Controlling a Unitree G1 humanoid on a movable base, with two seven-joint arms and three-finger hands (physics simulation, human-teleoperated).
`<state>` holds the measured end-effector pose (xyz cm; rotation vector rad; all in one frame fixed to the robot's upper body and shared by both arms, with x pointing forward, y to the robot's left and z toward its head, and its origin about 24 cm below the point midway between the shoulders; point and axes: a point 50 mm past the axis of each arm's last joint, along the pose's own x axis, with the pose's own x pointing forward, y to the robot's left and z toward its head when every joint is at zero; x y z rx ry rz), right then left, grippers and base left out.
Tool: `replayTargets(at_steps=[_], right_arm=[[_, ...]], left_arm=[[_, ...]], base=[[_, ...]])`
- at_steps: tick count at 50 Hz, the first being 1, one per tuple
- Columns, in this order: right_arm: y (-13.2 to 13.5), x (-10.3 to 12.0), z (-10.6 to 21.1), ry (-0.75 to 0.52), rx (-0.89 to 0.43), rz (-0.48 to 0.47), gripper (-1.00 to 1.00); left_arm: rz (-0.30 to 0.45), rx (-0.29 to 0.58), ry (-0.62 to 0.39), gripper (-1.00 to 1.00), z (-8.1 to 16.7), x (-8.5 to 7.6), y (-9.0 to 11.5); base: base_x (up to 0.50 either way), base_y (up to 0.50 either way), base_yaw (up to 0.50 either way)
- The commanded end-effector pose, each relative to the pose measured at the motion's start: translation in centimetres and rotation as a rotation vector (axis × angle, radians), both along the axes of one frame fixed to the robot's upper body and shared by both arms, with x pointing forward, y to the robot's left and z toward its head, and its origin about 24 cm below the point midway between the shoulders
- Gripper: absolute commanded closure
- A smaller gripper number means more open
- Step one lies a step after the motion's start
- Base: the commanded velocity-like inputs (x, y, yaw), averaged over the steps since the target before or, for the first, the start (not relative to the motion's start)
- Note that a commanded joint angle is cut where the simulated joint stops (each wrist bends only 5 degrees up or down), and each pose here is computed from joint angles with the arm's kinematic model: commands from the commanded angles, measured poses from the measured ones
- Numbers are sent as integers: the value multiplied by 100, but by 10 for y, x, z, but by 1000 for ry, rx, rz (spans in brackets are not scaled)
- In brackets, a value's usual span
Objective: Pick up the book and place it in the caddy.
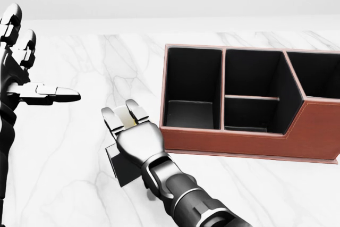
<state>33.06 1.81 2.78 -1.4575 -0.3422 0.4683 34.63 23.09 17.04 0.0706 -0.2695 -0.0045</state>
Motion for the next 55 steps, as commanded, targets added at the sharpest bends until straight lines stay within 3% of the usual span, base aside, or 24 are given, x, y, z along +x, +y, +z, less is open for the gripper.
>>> replayTargets(at_steps=[1,6,7,9,10,12,13,39,55], right_arm=[[2,0,0,13,-3,3,-100],[2,-1,-1,11,-9,7,-100],[2,-2,-1,-3,-8,10,-87],[2,-2,-1,-35,-9,18,-39],[2,-3,-1,-33,-10,19,15],[2,-3,0,-64,-10,27,65],[3,-3,0,-71,-23,36,100],[1,7,14,-83,39,-8,100],[-2,23,32,88,152,-88,100]], left_arm=[[0,-5,3,-100,-2,-1,1],[0,-10,11,-100,-4,-1,2],[0,-12,14,-100,-5,-1,2],[0,-13,21,-100,-6,-1,2],[0,-15,23,-100,-7,-1,3],[1,-16,24,-100,-7,-1,3],[1,-16,24,-100,-7,-1,3],[-2,-19,32,-100,-9,-1,5],[-11,-20,34,-100,-9,0,3]], base=[[0,0,0],[0,0,0],[0,0,0],[0,0,0],[0,0,0],[0,0,0],[0,0,0],[0,0,0],[0,0,0]])
